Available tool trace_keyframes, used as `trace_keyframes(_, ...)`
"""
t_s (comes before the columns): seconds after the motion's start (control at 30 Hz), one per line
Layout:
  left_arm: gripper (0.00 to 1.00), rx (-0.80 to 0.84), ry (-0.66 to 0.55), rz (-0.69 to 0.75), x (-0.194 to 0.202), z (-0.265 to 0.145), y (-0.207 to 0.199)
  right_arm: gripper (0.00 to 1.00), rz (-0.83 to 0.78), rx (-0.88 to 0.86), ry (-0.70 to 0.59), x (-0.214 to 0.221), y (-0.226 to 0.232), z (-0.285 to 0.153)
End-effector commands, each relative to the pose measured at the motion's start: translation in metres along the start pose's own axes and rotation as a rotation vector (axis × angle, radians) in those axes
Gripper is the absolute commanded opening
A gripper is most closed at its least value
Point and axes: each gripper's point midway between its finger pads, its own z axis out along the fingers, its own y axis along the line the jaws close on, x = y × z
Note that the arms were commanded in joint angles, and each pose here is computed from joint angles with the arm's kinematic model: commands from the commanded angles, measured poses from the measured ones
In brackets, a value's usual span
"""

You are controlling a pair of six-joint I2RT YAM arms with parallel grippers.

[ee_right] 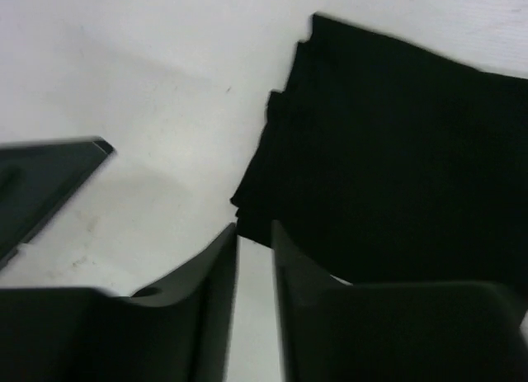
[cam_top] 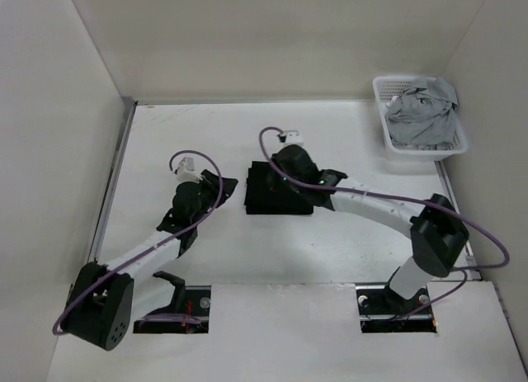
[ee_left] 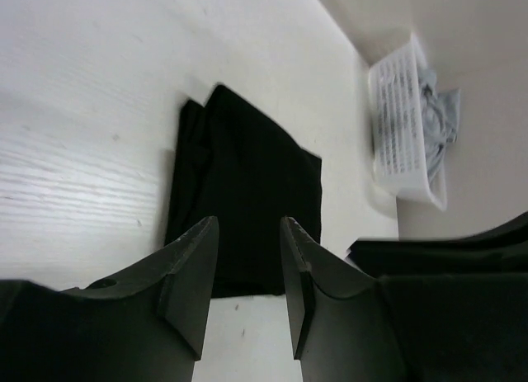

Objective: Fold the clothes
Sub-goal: Fold the tank top

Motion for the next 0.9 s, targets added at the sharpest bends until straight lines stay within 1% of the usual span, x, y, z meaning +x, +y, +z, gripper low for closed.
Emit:
trace_keyframes(0.0,0.34,0.134,0.007,0.025,0.003,0.015,-0.052,0.17,0.146,-0.069,-0.135,-0.048,-0.018,-0.009)
trace_keyframes(0.07,0.32,0.153,0.056,0.044,0.022,0.025,-0.064,0.08,0.174,-0.112,-0.093,-0.038,-0.026,-0.003)
trace_keyframes(0.1,0.27,0.156,0.079,0.055,0.032,0.031,-0.066,0.06,0.182,-0.123,-0.089,-0.034,-0.030,0.000)
trace_keyframes(0.17,0.16,0.138,0.123,0.065,0.049,0.038,-0.063,0.04,0.197,-0.136,-0.121,-0.031,-0.036,-0.003)
trace_keyframes(0.2,0.13,0.131,0.128,0.067,0.052,0.039,-0.061,0.04,0.199,-0.148,-0.139,-0.030,-0.037,-0.009)
trace_keyframes(0.27,0.12,0.097,0.117,0.085,0.054,0.036,-0.050,0.04,0.203,-0.162,-0.186,-0.025,-0.044,-0.023)
trace_keyframes(0.33,0.13,0.039,0.091,0.126,0.048,0.028,-0.032,0.05,0.215,-0.158,-0.230,-0.016,-0.057,-0.039)
trace_keyframes(0.4,0.20,-0.032,0.061,0.180,0.039,0.020,-0.011,0.10,0.228,-0.137,-0.281,-0.008,-0.073,-0.057)
trace_keyframes(0.47,0.29,-0.126,0.035,0.231,0.029,0.011,0.016,0.17,0.248,-0.101,-0.339,-0.004,-0.090,-0.072)
trace_keyframes(0.5,0.33,-0.178,0.022,0.249,0.024,0.007,0.031,0.24,0.266,-0.069,-0.381,-0.003,-0.104,-0.082)
trace_keyframes(0.53,0.36,-0.221,0.008,0.261,0.018,0.002,0.044,0.33,0.284,-0.033,-0.421,-0.004,-0.118,-0.091)
trace_keyframes(0.6,0.42,-0.284,-0.008,0.269,0.008,-0.004,0.061,0.50,0.324,0.046,-0.491,-0.004,-0.148,-0.107)
trace_keyframes(0.63,0.44,-0.308,-0.009,0.272,0.004,-0.006,0.067,0.57,0.342,0.084,-0.518,-0.003,-0.162,-0.113)
trace_keyframes(0.73,0.49,-0.360,0.004,0.277,-0.001,-0.008,0.077,0.64,0.386,0.174,-0.562,0.003,-0.199,-0.122)
trace_keyframes(0.87,0.52,-0.378,0.029,0.260,0.003,-0.005,0.084,0.66,0.440,0.257,-0.583,0.016,-0.233,-0.124)
